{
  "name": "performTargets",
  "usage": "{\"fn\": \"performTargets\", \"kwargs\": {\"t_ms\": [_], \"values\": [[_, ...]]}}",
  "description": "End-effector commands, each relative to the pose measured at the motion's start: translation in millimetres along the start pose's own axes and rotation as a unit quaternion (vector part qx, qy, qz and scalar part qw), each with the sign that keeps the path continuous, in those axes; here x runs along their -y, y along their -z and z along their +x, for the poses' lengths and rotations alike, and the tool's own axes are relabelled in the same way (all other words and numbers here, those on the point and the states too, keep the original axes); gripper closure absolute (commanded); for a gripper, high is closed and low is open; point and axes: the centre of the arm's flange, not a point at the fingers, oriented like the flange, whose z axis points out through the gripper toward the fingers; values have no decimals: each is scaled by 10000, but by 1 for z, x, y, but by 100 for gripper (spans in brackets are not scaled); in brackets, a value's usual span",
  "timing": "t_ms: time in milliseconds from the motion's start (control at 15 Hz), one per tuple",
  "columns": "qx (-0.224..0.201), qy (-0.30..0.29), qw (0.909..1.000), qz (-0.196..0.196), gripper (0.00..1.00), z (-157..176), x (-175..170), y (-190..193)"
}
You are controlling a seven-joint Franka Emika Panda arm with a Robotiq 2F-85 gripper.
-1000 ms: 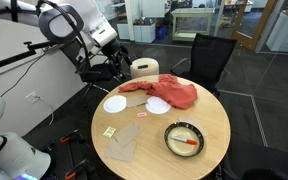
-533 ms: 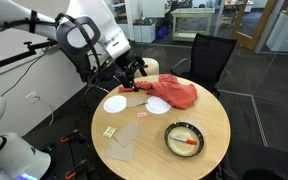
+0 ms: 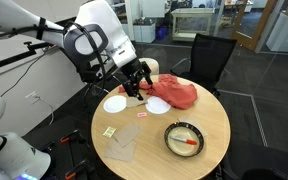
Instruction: Put the marker on the table
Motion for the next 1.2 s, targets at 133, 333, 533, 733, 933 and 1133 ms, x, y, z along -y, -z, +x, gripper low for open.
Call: {"fn": "performTargets", "kwargs": {"t_ms": [133,333,533,733,933,1133], "values": [[2,12,10000,5,0,-1,1,0],[-60,-41,9999,-74,0,5,5,-6],[108,-136,9994,-309,0,32,14,-41],[292,-226,9984,-421,0,52,13,-76],[406,-308,9974,-505,0,67,14,-115],[572,-220,9972,-430,0,78,19,-148]]}}
